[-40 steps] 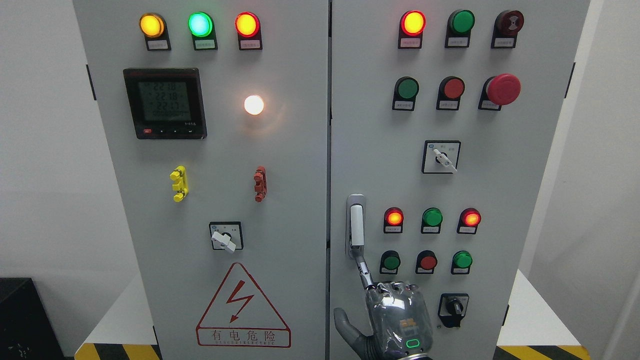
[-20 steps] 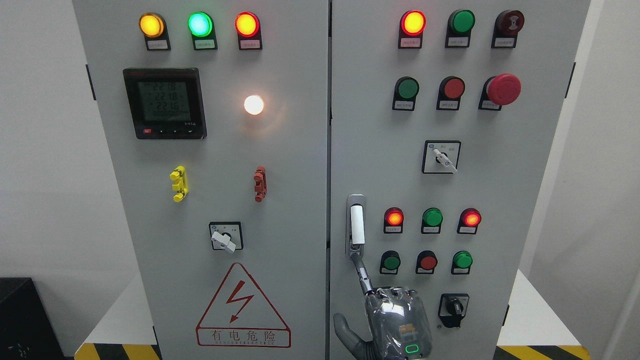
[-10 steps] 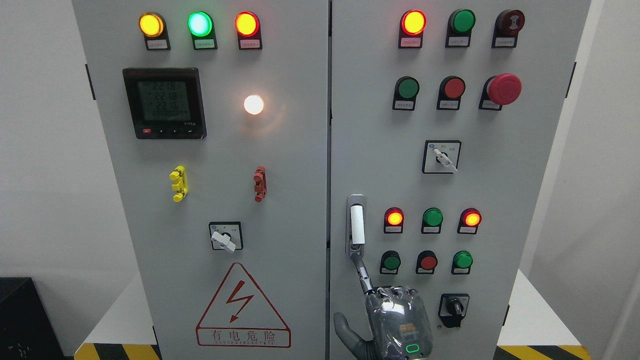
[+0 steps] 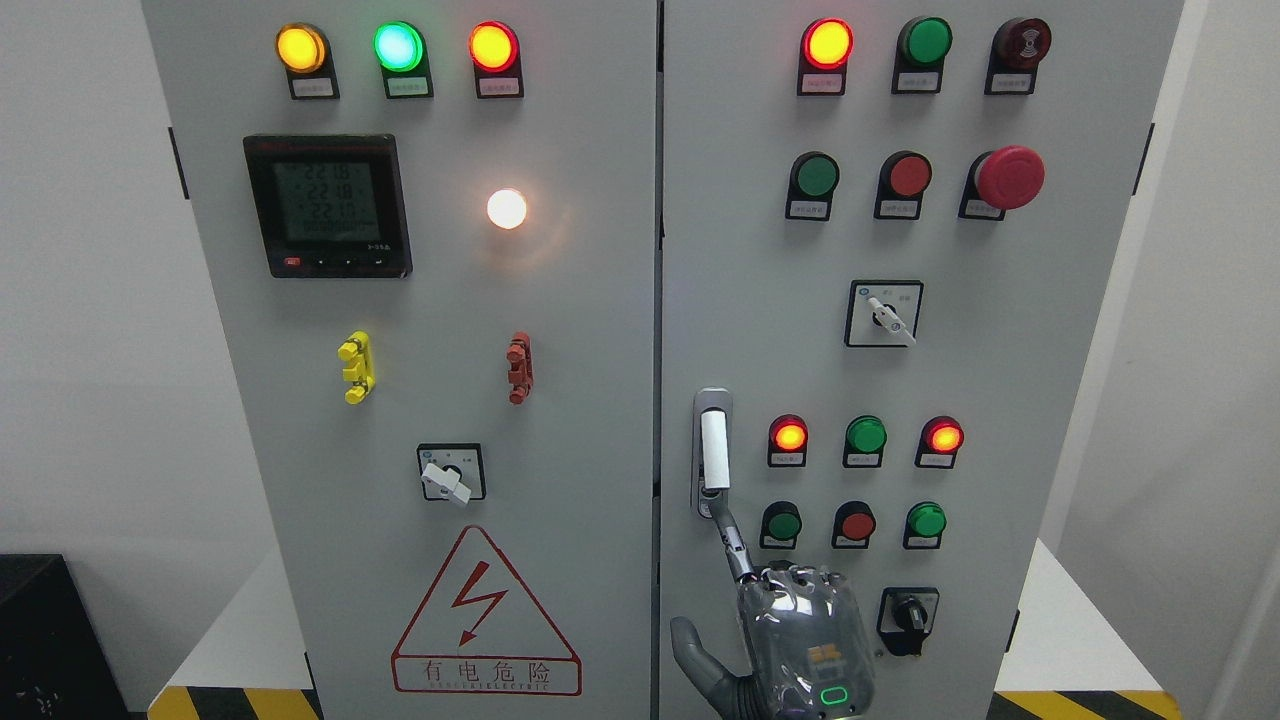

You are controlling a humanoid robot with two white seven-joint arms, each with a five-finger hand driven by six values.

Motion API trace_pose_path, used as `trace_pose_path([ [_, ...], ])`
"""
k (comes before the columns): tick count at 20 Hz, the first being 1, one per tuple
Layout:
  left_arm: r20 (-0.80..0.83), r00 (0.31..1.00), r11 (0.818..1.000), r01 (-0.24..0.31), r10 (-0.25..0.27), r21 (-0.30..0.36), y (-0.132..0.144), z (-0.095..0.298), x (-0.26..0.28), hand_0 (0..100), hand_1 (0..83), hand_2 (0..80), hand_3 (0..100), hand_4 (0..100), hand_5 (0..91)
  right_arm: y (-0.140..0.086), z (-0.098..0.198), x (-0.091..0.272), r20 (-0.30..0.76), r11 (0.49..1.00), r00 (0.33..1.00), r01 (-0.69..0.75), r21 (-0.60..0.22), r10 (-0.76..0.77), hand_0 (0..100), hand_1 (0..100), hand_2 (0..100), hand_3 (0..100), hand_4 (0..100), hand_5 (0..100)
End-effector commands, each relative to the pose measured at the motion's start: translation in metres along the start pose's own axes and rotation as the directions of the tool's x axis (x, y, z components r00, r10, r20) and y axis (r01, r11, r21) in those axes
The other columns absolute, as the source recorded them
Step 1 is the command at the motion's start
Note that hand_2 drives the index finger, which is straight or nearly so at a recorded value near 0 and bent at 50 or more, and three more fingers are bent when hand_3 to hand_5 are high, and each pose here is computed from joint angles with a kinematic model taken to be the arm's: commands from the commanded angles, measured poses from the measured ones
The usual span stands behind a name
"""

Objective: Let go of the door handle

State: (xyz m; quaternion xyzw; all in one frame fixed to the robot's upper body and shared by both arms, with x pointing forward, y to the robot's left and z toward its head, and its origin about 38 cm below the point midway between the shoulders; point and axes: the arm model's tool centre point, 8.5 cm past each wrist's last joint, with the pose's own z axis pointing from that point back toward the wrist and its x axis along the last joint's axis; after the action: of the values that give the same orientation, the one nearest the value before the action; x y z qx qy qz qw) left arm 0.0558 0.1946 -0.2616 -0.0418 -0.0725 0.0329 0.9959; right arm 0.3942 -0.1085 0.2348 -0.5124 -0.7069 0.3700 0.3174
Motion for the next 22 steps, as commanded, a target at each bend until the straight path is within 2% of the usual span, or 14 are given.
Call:
trace_pose_path([
  [1, 0.018, 1.0, 1.0, 0.022, -0.022, -0.003, -0.001, -0.001, 0.007, 0, 0.0, 2.4, 9, 1, 0.0, -0.011, 0.0, 0.001, 0.002, 0.999, 1.0, 0.007, -0.051, -0.007, 41, 34, 41, 99, 88, 91],
  [4, 0.018, 1.0, 1.0, 0.022, -0.022, -0.003, -0.001, -0.001, 0.007, 0, 0.0, 2.3, 8, 1, 0.0, -0.017, -0.001, -0.001, -0.005, 0.998, 1.0, 0.006, -0.065, -0.007, 47, 29, 56, 99, 86, 87],
  [6, 0.018, 1.0, 1.0, 0.022, -0.022, -0.003, -0.001, -0.001, 0.007, 0, 0.0, 2.3, 8, 1, 0.0, -0.02, -0.003, -0.003, -0.012, 0.997, 1.0, 0.005, -0.073, -0.006, 47, 27, 63, 100, 85, 86],
  [9, 0.018, 1.0, 1.0, 0.022, -0.022, -0.003, -0.001, -0.001, 0.007, 0, 0.0, 2.3, 9, 1, 0.0, -0.025, -0.007, -0.007, -0.046, 0.996, 0.999, 0.001, -0.087, -0.005, 34, 29, 76, 100, 88, 87],
  [11, 0.018, 1.0, 1.0, 0.022, -0.022, -0.003, -0.001, -0.001, 0.007, 0, 0.0, 2.3, 9, 1, 0.0, -0.029, -0.011, -0.007, -0.047, 0.995, 0.999, -0.001, -0.098, -0.004, 28, 31, 83, 100, 93, 88],
  [13, 0.018, 1.0, 1.0, 0.022, -0.022, -0.003, -0.001, -0.001, 0.007, 0, 0.0, 2.3, 9, 1, 0.0, -0.028, -0.011, -0.005, -0.043, 0.995, 0.999, 0.0, -0.096, -0.005, 25, 31, 86, 100, 97, 89],
  [19, 0.018, 1.0, 1.0, 0.022, -0.022, -0.003, -0.001, -0.001, 0.007, 0, 0.0, 2.3, 9, 1, 0.0, -0.028, -0.013, -0.006, -0.047, 0.998, 0.999, 0.0, -0.071, -0.004, 21, 31, 90, 100, 98, 90],
  [22, 0.018, 1.0, 1.0, 0.022, -0.022, -0.003, -0.001, -0.001, 0.007, 0, 0.0, 2.3, 9, 1, 0.0, -0.032, -0.018, -0.006, -0.043, 0.996, 0.999, -0.002, -0.085, -0.002, 20, 30, 90, 100, 98, 90],
])
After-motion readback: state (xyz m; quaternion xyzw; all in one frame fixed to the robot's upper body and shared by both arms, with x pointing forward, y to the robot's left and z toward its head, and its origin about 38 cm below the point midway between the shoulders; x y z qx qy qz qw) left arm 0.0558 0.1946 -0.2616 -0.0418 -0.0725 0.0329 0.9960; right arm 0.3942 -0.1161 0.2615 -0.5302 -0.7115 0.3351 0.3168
